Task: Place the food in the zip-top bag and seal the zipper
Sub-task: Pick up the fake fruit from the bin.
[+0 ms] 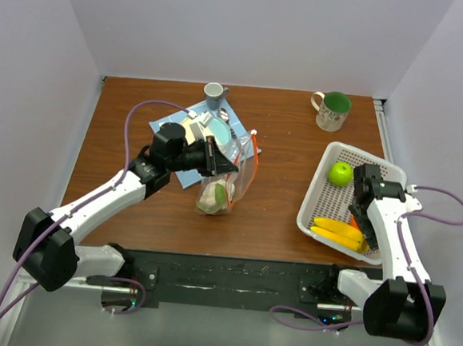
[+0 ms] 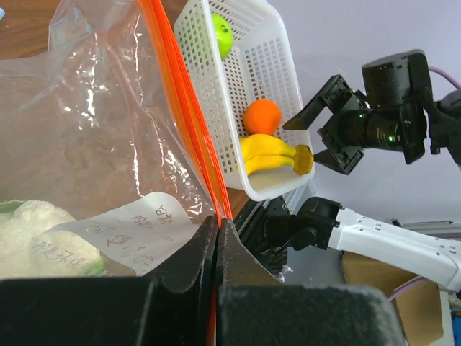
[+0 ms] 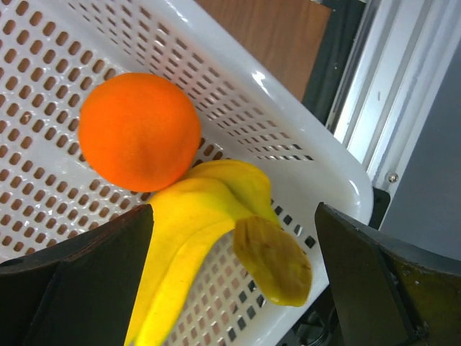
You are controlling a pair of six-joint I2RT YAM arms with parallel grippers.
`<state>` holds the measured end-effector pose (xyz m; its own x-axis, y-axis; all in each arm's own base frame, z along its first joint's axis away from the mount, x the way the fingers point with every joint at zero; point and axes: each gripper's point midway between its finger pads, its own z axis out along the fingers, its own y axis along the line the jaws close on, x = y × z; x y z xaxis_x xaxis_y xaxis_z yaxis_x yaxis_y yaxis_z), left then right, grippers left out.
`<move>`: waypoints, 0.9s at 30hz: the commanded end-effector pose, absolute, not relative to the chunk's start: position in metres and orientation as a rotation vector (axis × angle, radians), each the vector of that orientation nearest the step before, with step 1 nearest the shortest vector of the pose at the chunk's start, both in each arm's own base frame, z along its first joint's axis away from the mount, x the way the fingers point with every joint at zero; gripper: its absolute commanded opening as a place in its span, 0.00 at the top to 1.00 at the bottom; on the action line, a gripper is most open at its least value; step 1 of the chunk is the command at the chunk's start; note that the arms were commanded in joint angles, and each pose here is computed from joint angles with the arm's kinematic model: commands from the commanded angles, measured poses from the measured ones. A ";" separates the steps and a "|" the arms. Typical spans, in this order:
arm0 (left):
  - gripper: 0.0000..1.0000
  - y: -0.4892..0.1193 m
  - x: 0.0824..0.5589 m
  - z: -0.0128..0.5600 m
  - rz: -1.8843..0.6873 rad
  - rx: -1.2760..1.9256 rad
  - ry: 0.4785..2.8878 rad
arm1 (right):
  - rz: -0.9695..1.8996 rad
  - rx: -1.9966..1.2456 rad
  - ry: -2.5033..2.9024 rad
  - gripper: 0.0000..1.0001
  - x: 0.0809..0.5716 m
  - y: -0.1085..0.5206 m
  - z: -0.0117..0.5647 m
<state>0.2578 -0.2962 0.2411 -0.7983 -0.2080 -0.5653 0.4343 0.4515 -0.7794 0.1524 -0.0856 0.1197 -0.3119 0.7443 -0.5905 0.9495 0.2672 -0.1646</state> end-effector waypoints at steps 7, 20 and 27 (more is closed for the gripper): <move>1.00 -0.295 0.265 0.239 -1.343 0.190 2.098 | -0.673 1.541 2.113 0.03 0.145 -0.085 0.111; 1.00 -0.296 0.266 0.243 -1.348 0.181 2.079 | -0.577 1.498 2.191 0.68 0.157 -0.074 0.109; 1.00 -0.295 0.268 0.247 -1.351 0.166 2.062 | -0.431 1.347 2.256 1.00 0.190 -0.065 0.141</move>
